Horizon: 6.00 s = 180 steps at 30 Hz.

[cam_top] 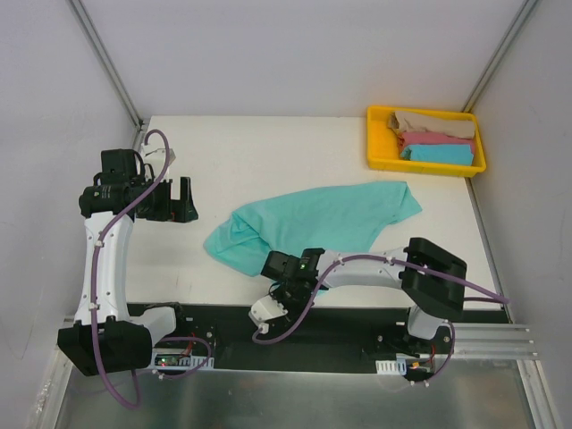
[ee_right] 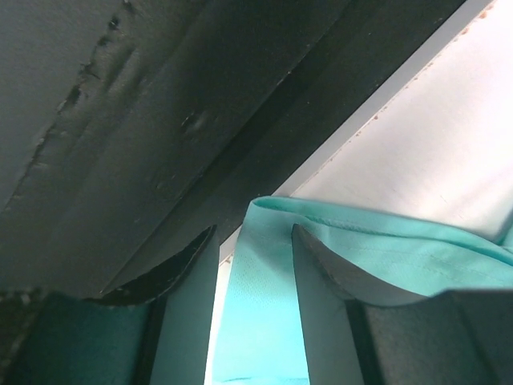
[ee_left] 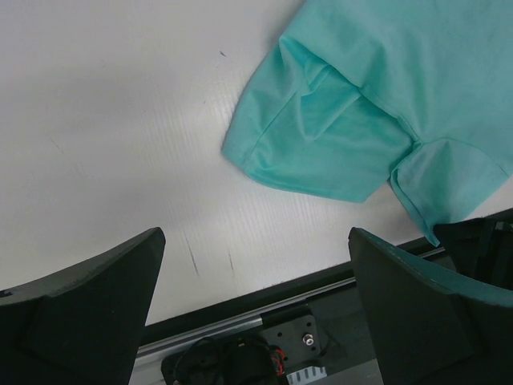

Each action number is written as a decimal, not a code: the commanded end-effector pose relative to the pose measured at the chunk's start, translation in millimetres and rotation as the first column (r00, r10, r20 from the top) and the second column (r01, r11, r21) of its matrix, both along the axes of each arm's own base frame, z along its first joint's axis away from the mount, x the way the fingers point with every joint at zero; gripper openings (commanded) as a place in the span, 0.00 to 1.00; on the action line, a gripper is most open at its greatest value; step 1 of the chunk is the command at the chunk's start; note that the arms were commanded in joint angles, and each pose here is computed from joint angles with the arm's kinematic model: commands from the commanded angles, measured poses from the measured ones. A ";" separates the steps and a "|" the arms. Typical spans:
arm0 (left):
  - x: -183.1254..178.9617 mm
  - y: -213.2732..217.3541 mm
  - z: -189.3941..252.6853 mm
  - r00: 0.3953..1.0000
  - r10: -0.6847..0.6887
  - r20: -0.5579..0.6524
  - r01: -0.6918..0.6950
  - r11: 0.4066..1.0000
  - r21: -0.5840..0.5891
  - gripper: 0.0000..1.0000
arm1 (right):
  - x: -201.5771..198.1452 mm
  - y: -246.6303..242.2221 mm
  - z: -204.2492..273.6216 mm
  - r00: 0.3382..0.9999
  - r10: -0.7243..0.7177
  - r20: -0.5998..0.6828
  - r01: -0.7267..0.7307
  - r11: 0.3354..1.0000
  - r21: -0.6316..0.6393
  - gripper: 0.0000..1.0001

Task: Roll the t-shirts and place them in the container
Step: Flatten out the T-shirt at the center of the board.

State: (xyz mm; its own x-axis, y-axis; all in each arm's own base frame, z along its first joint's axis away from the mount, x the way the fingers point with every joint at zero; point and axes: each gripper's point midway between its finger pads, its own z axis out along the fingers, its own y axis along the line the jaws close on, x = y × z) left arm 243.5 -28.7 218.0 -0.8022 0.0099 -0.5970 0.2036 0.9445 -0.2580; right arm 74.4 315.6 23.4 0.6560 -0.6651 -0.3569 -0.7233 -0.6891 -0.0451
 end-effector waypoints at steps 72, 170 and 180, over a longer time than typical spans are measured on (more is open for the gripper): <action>-13.7 -47.2 -173.1 0.780 -0.354 -0.516 0.281 0.935 -0.216 0.40 | 320.8 -132.7 257.7 0.004 -0.966 -0.259 0.927 -0.094 0.363 0.01; 205.6 28.7 -30.3 0.933 -0.349 0.092 0.326 0.924 0.201 0.00 | 528.4 -129.7 190.4 0.159 -0.969 -0.190 0.776 0.003 0.631 0.01; 266.7 36.9 -66.0 0.949 -0.306 0.074 0.289 0.941 0.175 0.00 | 577.6 -130.3 164.6 0.089 -0.988 -0.129 0.700 -0.030 0.713 0.01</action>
State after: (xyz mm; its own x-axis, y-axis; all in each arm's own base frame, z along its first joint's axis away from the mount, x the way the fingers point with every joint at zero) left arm 489.0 6.4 138.0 -0.7202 0.3449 -0.6020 0.4980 0.8611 -0.1025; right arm 630.8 183.9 131.8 -0.2612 -0.5906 -0.7636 -0.6105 0.7138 -0.3433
